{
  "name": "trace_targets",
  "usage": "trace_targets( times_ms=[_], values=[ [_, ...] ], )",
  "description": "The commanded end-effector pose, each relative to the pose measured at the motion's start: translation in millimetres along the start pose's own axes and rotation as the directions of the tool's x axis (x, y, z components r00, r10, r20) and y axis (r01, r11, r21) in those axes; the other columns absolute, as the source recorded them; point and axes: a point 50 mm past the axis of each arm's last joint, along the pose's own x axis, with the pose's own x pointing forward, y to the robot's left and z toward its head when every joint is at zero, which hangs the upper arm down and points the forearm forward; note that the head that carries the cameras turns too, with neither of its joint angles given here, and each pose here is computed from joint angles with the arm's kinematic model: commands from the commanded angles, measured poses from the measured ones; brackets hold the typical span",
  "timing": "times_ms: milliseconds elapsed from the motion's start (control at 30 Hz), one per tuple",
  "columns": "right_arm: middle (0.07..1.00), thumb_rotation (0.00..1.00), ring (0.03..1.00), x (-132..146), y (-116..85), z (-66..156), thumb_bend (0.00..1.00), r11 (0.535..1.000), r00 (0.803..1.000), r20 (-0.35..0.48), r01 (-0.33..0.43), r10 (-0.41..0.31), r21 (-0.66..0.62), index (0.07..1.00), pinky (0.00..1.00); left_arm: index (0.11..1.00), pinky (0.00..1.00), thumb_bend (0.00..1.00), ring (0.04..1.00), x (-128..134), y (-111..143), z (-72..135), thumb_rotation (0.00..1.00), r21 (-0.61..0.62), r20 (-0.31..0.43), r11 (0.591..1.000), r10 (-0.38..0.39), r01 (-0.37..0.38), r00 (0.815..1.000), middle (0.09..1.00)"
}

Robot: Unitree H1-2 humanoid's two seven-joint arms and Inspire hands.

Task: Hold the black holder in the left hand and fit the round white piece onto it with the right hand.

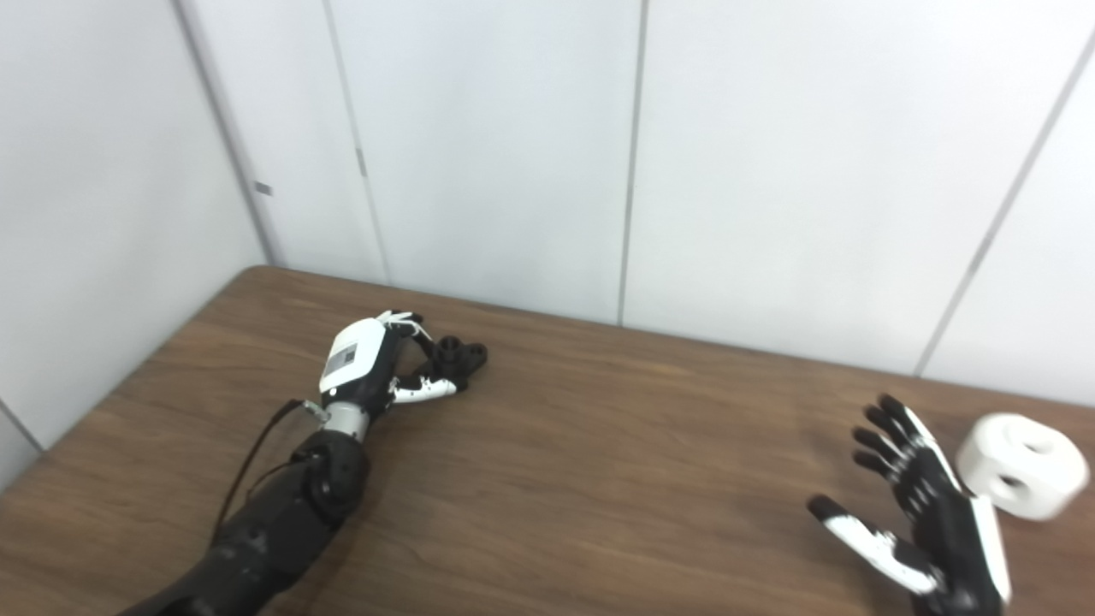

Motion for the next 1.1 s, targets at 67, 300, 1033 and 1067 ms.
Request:
trace_targets(
  times_ms=[67, 300, 1033, 1067],
  values=[
    [0.869, 0.33, 0.815, 5.4, 1.7, 5.1, 0.64, 1.0, 0.999, 0.042, 0.015, -0.015, -0.007, 0.879, 0.76, 0.48, 0.93, 0.52, 0.947, -40.1, -49.0, 10.7, 0.06, -0.036, 0.121, 0.978, -0.201, 0.207, 0.972, 0.867],
    [0.868, 0.36, 0.802, 8.3, 2.6, 7.4, 0.65, 0.999, 0.998, 0.066, 0.015, -0.013, -0.041, 0.876, 0.73, 0.48, 0.97, 0.52, 0.977, -47.1, -65.1, 45.1, 0.06, 0.003, 0.311, 0.932, -0.345, 0.362, 0.886, 0.884],
    [0.865, 0.43, 0.776, 12.4, 3.5, 13.6, 0.68, 0.996, 0.995, 0.1, 0.04, -0.031, -0.084, 0.874, 0.69, 0.48, 0.96, 0.52, 0.996, -85.8, -120.6, 86.3, 0.07, 0.203, 0.509, 0.713, -0.662, 0.671, 0.55, 0.903],
    [0.864, 0.43, 0.776, 12.4, 3.2, 14.0, 0.68, 0.996, 0.994, 0.101, 0.041, -0.032, -0.083, 0.874, 0.69, 0.48, 0.96, 0.52, 0.995, -87.0, -122.3, 86.0, 0.07, 0.211, 0.508, 0.706, -0.67, 0.676, 0.541, 0.902]
  ],
)
